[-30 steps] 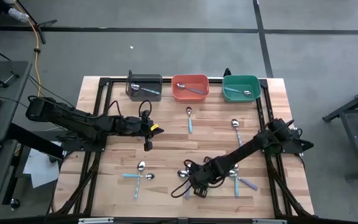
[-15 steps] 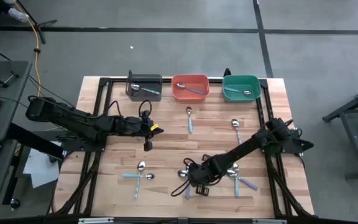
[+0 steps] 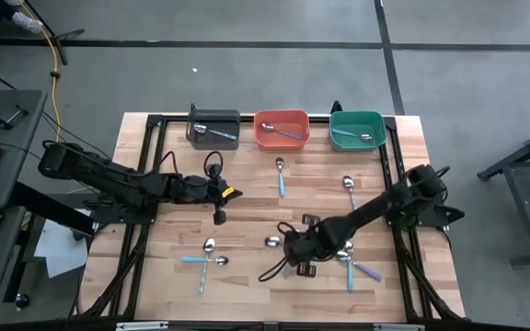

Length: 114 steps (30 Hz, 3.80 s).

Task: Sort silverware by color (type)
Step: Put the blue patterned spoon into the black bin

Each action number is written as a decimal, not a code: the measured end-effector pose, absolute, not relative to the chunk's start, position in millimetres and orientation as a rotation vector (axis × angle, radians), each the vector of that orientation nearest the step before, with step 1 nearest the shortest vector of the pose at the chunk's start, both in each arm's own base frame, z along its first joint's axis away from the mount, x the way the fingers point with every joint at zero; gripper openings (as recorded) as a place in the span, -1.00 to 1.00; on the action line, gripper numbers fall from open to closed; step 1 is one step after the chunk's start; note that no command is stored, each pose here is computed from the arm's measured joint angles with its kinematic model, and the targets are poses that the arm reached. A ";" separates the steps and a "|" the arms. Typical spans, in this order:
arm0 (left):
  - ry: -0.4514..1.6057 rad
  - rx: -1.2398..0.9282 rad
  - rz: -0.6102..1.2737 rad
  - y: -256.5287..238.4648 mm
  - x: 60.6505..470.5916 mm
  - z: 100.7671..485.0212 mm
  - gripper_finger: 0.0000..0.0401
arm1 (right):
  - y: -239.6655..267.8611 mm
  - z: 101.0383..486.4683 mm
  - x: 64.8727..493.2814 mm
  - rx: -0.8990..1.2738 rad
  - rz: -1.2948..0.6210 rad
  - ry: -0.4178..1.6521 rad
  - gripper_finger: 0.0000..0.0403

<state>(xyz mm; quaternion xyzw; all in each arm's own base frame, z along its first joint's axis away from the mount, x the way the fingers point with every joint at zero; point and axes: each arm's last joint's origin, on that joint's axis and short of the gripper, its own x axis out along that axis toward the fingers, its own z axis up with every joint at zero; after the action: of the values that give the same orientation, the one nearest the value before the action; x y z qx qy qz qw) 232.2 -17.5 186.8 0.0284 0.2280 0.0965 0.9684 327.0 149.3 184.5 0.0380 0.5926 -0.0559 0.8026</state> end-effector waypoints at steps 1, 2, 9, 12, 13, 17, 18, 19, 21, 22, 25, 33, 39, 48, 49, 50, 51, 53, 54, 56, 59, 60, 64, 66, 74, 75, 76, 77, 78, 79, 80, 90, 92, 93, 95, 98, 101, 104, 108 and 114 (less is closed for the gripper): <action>0.458 0.058 0.195 -17.5 232.3 187.1 -1.00 | 146.1 185.1 326.2 0.057 -0.134 1.271 -0.98; 0.454 0.058 0.197 -17.4 232.5 187.4 -1.00 | 142.7 187.3 325.7 0.041 -0.139 1.270 -0.98; 0.427 0.071 0.202 -17.3 233.5 189.7 -1.00 | 108.7 179.8 332.2 -0.045 -0.150 1.218 -0.99; 0.388 0.081 0.218 -16.7 233.2 190.1 -1.00 | 92.2 171.1 335.7 -0.071 -0.151 1.175 -0.99; 0.366 0.080 0.223 -16.4 232.0 188.6 -1.00 | 86.9 168.8 336.3 -0.086 -0.155 1.163 -0.99; 0.243 0.061 0.251 -12.4 223.3 180.6 -1.00 | 68.4 173.0 339.9 -0.128 -0.155 1.085 -0.99; 0.211 0.059 0.255 -11.3 220.3 178.5 -1.00 | 64.1 176.1 340.4 -0.133 -0.152 1.060 -0.99; 0.184 0.056 0.262 -9.9 217.2 176.4 -1.00 | 59.8 178.5 339.9 -0.138 -0.152 1.041 -0.99; 0.126 0.047 0.271 -7.7 212.0 174.5 -1.00 | 50.8 185.2 336.1 -0.154 -0.150 1.005 -0.99; 0.095 0.040 0.279 -6.1 209.5 174.2 -1.00 | 47.1 190.0 334.7 -0.157 -0.148 0.964 -0.99; 0.020 0.014 0.300 -2.2 203.8 174.7 -1.00 | 35.1 203.8 325.2 -0.163 -0.154 0.827 -0.99; -0.052 -0.014 0.192 -2.4 204.5 181.3 -0.95 | 5.8 209.4 296.7 -0.172 -0.165 0.380 -0.99; -0.102 -0.020 0.167 -3.9 212.7 195.6 -0.75 | -1.8 214.3 297.3 -0.100 -0.057 0.165 -0.99; -0.158 -0.030 -0.012 -10.4 235.5 217.4 -0.35 | 8.8 217.4 303.2 -0.113 -0.007 0.114 -0.99; -0.150 -0.028 -0.034 -11.3 240.0 217.4 -0.32 | 10.4 218.9 303.3 -0.111 -0.003 0.098 -0.99; -0.142 -0.027 -0.048 -12.6 244.6 217.2 -0.30 | 12.0 220.0 303.2 -0.110 0.002 0.088 -0.99; -0.140 -0.027 -0.052 -13.9 250.3 217.9 -0.28 | 13.8 220.2 303.1 -0.113 0.008 0.086 -0.99; -0.137 -0.014 -0.057 -15.9 260.9 219.1 -0.24 | 16.9 219.8 303.1 -0.114 0.021 0.087 -0.99; -0.136 0.000 -0.057 -16.8 266.8 219.9 -0.23 | 18.2 220.4 303.0 -0.114 0.025 0.081 -0.99; -0.136 0.021 -0.058 -18.5 278.1 221.6 -0.21 | 20.1 220.6 302.9 -0.114 0.031 0.079 -0.99; -0.149 0.042 -0.056 -19.4 292.8 225.8 -0.21 | 22.0 220.8 302.8 -0.115 0.037 0.076 -0.99; -0.147 0.049 -0.056 -19.6 295.7 226.1 -0.21 | 22.7 220.9 302.8 -0.116 0.039 0.075 -0.99; -0.152 0.067 -0.056 -20.0 304.8 227.8 -0.21 | 22.9 220.8 302.8 -0.117 0.040 0.076 -0.99; -0.160 0.075 -0.055 -20.1 307.7 229.2 -0.21 | 22.8 220.7 302.7 -0.118 0.040 0.077 -0.99; -0.162 0.077 -0.055 -20.2 308.7 230.5 -0.51 | 22.7 220.6 302.7 -0.118 0.039 0.078 -0.99; -0.164 0.078 -0.055 -20.2 308.7 230.6 -0.58 | 22.7 220.6 302.7 -0.118 0.039 0.078 -0.99; -0.163 0.077 -0.055 -20.2 308.7 230.5 -0.65 | 22.7 220.7 302.7 -0.118 0.039 0.078 -0.99; -0.162 0.078 -0.055 -20.2 308.7 230.4 -0.72 | 22.7 220.7 302.7 -0.118 0.039 0.078 -0.99; -0.162 0.078 -0.055 -20.2 308.7 230.5 -0.79 | 22.8 220.6 302.7 -0.118 0.040 0.078 -0.99; -0.162 0.077 -0.055 -20.2 308.7 230.5 -0.86 | 22.8 220.5 302.7 -0.118 0.040 0.079 -0.99; -0.162 0.078 -0.055 -20.2 308.7 230.5 -0.92 | 22.8 220.5 302.7 -0.117 0.040 0.079 -0.99; -0.169 0.014 0.092 -14.5 307.0 233.5 -0.97 | 19.9 219.1 302.5 -0.116 -0.061 0.099 -0.79; -0.184 -0.037 0.166 -8.8 304.7 237.9 -0.97 | 18.1 218.2 302.3 -0.120 -0.120 0.112 -0.73; -0.193 -0.064 0.214 -4.9 303.4 240.0 -0.97 | 16.8 217.4 302.0 -0.123 -0.158 0.122 -0.71; -0.214 -0.106 0.319 5.2 298.4 245.5 -0.97 | 14.6 215.1 301.3 -0.128 -0.234 0.150 -0.66; -0.209 -0.128 0.483 28.6 286.4 249.9 -0.97 | 11.7 212.1 300.0 -0.120 -0.331 0.182 -0.63; -0.165 -0.180 0.656 61.5 267.9 244.3 -0.97 | 9.2 209.7 299.3 -0.129 -0.362 0.210 -0.63; -0.175 -0.258 0.804 94.5 242.4 233.2 -0.97 | 9.2 208.7 299.1 -0.132 -0.362 0.220 -0.64; -0.232 -0.407 0.970 134.1 204.3 209.1 -0.97 | 9.2 208.8 299.1 -0.132 -0.360 0.220 -0.64; -0.279 -0.551 1.050 173.4 170.9 188.7 -0.97 | 6.2 208.8 299.2 -0.138 -0.369 0.221 -0.64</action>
<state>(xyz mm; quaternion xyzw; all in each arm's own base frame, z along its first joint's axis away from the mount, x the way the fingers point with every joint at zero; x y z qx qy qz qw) 170.9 173.4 188.7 -0.2587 -0.1309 0.4931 0.8203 299.2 6.2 208.8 -0.0684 0.1095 -0.1831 0.9746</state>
